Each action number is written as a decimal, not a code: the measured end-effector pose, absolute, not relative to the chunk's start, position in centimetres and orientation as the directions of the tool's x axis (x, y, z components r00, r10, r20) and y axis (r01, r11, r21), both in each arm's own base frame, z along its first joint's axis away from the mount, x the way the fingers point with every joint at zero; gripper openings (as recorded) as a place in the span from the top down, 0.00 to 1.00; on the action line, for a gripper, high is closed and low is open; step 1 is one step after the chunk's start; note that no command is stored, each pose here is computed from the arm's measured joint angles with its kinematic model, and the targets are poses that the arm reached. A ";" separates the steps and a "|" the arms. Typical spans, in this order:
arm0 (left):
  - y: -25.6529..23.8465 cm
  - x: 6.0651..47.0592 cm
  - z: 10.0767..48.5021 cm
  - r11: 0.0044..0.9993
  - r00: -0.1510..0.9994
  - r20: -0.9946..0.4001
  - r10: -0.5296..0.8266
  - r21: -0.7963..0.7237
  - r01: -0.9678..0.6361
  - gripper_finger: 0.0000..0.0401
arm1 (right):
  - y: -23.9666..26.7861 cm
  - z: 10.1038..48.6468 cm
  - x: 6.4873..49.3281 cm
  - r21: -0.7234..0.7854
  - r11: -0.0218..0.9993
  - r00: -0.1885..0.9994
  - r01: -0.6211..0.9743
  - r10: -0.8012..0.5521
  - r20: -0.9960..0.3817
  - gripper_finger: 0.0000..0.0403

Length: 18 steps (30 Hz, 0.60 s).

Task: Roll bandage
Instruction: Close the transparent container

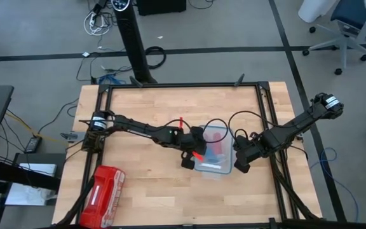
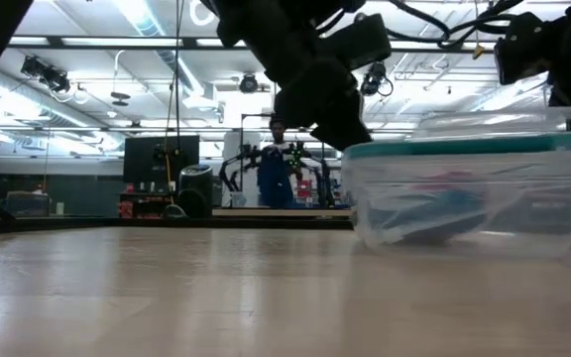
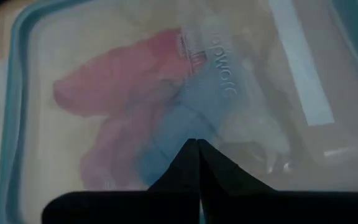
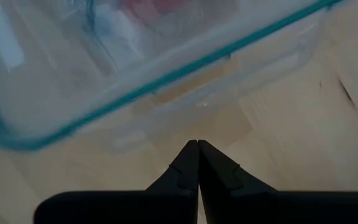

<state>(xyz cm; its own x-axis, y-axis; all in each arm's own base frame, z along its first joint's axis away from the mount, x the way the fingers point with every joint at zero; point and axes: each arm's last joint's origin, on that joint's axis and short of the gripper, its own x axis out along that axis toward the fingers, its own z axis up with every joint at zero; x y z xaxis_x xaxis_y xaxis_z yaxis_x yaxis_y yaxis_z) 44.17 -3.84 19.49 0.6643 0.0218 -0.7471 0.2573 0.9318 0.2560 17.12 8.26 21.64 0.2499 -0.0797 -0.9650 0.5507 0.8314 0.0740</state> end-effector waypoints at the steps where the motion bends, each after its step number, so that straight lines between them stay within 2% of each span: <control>1: -3.8 44.1 19.4 0.934 0.652 -0.757 0.040 0.261 0.245 1.00 | 8.3 21.7 17.1 0.078 0.832 0.253 0.550 -0.077 -0.964 0.99; 8: -2.9 43.7 19.2 0.950 0.616 -0.786 0.063 0.237 0.204 1.00 | 8.8 21.9 18.0 0.153 0.845 0.348 0.512 -0.041 -0.937 0.99; 18: -2.8 43.7 18.9 0.950 0.604 -0.795 0.056 0.227 0.212 1.00 | 9.4 20.2 19.6 0.022 0.867 0.382 0.498 -0.197 -0.903 0.99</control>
<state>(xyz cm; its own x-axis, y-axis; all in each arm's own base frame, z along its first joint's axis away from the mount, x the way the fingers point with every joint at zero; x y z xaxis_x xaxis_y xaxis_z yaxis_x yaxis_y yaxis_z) 43.67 -2.81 18.94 0.6041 0.0555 -0.7950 0.2119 0.9505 0.2273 19.57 9.41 20.25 0.3816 -0.1965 -0.9032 0.4979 0.8670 0.0217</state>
